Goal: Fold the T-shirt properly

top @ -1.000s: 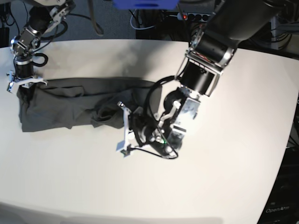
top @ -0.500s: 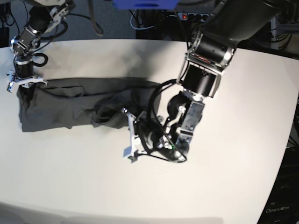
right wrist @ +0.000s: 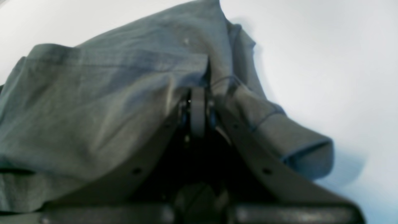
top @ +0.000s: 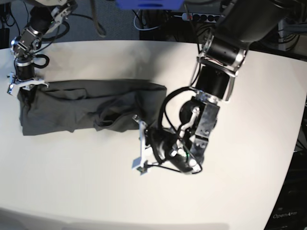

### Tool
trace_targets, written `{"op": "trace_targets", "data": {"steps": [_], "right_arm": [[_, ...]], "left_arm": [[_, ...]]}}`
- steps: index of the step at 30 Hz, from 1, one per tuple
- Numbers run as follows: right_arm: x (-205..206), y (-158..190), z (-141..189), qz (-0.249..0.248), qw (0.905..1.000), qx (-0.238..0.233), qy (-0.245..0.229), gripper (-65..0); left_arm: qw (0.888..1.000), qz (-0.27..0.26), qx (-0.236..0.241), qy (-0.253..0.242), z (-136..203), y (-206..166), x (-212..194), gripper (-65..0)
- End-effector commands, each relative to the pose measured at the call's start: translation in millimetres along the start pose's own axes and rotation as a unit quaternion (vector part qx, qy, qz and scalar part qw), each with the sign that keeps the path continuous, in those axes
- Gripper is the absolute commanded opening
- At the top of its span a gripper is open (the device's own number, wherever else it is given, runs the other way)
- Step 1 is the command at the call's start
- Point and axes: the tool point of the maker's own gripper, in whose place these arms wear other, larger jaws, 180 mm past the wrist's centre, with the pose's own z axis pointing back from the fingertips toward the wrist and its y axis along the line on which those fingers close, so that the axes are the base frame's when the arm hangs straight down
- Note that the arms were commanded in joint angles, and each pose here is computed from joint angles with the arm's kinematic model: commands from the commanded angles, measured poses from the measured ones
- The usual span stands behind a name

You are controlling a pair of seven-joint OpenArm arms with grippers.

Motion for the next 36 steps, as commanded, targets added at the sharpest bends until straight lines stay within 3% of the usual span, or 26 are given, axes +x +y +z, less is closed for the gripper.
{"op": "trace_targets", "data": {"steps": [1,16,23,36], "right_arm": [[-75.7,16.6,19.2,0.033,0.9856,0.025,0.164,-64.9],[-76.1,17.3,19.3,0.033,0.9856,0.026,0.164,-64.9],[-76.1,17.3,19.3,0.033,0.9856,0.026,0.164,-64.9],[-76.1,17.3,19.3,0.033,0.9856,0.026,0.164,-64.9]], "left_arm": [[1.000,-0.010,0.003,-0.024,9.9,0.0,19.1,-63.0],[1.000,-0.026,-0.006,0.001,-3.5,-14.2,5.0,-63.0],[0.999,-0.028,0.033,0.022,-4.7,1.6,-9.0,-63.0],[0.999,-0.027,0.028,0.027,-8.6,-3.0,-11.1,-63.0]]}}
